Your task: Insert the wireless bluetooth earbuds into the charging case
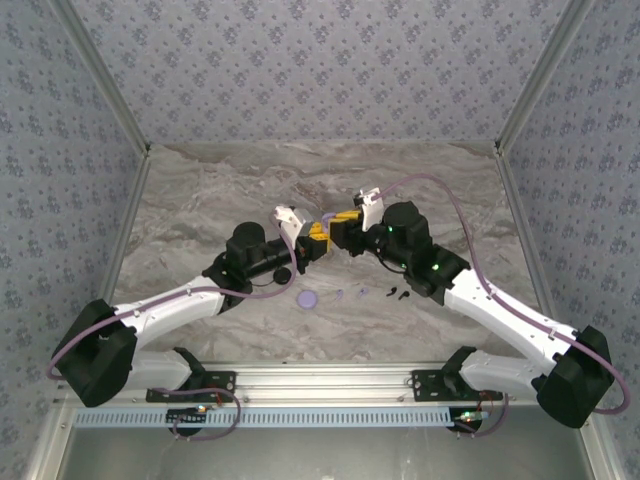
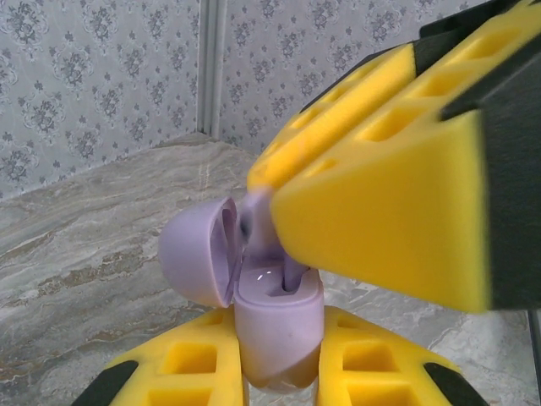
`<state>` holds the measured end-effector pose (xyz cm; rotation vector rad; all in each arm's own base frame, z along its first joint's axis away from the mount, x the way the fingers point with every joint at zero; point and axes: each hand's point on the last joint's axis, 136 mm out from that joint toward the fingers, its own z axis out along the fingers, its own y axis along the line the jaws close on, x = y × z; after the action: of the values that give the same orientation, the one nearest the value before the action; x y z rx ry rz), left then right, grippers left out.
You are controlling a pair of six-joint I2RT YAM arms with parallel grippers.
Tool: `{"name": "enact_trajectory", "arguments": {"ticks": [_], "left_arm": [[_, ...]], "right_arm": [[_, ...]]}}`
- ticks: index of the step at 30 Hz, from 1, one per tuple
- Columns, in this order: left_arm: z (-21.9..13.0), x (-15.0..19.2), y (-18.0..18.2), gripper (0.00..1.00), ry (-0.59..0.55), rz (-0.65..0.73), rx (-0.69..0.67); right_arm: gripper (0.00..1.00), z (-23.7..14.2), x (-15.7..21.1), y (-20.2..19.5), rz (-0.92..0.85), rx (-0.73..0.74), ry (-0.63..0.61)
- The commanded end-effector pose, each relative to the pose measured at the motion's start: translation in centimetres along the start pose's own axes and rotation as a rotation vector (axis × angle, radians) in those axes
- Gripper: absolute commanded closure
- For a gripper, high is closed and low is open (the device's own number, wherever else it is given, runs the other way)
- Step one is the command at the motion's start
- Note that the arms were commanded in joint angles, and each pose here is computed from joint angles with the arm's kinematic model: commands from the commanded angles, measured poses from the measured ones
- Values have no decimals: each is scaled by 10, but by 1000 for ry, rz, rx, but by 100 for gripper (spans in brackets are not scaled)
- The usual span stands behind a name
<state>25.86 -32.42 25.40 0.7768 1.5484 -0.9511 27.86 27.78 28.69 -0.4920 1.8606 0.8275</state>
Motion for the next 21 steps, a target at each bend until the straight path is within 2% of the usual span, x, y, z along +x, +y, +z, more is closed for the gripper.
{"name": "enact_trajectory", "arguments": {"ticks": [1,6,11,15,19,21], "left_arm": [[2,-31,-11,100,-87,27,45],[1,-33,-13,100,-95,32,54],[0,-36,-18,100,-111,39,76],[-2,-43,-21,100,-131,57,92],[-8,-58,-30,100,-177,117,123],[-11,-67,-35,100,-206,154,137]], "right_arm": [[56,-9,-17,8,3,-42,-22],[38,-30,-48,11,12,-72,-85],[21,-45,-58,3,66,-112,-87],[14,-48,-53,5,80,-160,-6],[6,-55,-51,-2,94,-121,131],[3,-61,-58,5,116,-186,154]]}}
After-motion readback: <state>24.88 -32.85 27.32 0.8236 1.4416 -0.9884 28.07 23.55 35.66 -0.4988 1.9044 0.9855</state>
